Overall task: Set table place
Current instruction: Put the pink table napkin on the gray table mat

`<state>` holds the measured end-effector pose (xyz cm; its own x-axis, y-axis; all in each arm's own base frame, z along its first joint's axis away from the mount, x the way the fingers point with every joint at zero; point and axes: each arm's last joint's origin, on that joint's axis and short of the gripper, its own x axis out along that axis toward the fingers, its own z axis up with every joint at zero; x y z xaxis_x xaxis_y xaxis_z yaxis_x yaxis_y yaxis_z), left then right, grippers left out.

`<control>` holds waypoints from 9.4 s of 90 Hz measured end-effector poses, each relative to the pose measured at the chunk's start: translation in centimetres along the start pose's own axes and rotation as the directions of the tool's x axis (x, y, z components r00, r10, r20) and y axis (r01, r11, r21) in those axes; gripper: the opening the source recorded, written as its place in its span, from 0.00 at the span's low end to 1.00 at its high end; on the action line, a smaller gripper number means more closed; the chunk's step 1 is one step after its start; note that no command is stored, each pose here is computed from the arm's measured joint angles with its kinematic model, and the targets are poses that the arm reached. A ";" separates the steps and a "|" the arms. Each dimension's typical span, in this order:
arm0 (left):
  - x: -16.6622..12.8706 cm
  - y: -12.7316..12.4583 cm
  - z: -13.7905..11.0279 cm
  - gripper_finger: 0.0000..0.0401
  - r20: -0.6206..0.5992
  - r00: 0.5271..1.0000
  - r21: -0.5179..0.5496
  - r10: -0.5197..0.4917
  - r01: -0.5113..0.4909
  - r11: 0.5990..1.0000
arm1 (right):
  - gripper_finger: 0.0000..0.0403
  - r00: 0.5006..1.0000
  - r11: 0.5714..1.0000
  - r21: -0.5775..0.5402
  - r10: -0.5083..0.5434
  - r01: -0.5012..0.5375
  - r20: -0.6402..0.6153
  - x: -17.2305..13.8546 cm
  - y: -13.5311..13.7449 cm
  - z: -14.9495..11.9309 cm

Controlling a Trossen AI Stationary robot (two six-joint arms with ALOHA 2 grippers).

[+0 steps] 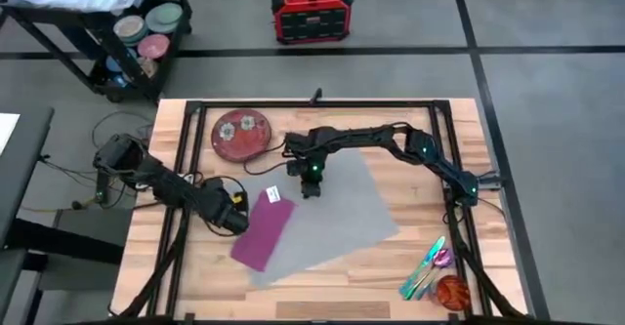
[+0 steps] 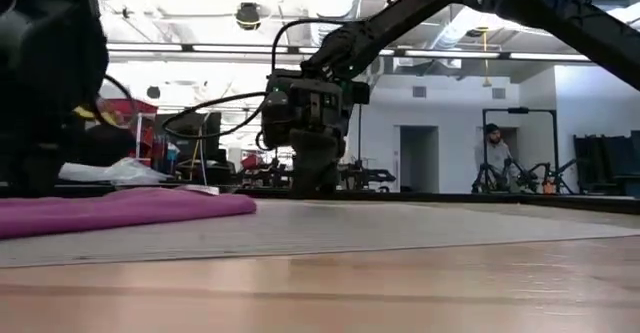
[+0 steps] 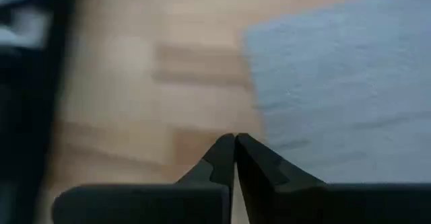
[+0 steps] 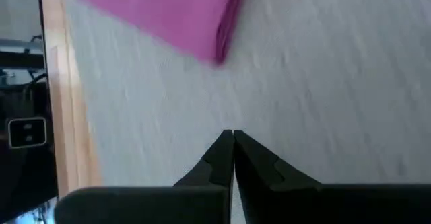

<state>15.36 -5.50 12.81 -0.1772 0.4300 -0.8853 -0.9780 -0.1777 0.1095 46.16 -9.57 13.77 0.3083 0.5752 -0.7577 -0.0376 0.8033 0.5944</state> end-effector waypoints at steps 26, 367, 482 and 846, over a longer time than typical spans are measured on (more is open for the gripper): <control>-0.6 -0.4 0.2 0.00 -0.018 0.994 -0.091 -0.105 0.103 0.991 | 0.00 0.968 0.967 -0.104 -0.220 0.233 0.117 -5.6 0.0 0.6; -5.0 5.0 -1.6 0.00 -0.190 0.863 0.437 -0.468 0.502 0.747 | 0.42 0.933 0.997 0.030 -0.079 0.074 0.352 3.9 6.0 1.0; -4.9 5.1 -1.3 0.00 -0.145 0.872 0.464 -0.468 0.477 0.746 | 0.42 0.954 0.999 0.030 0.033 -0.044 0.297 6.5 6.5 1.4; -9.2 -0.2 -6.3 0.00 -0.367 0.829 0.103 -0.422 0.487 0.867 | 0.32 0.985 0.985 -0.086 -0.158 0.152 -0.073 -1.4 -0.6 -0.8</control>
<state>17.89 -15.04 18.09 0.3063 0.1065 -0.9459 -0.9458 0.1464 -0.2898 44.99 -10.77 14.23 0.2398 0.4506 -0.8599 -0.0722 0.8916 0.4471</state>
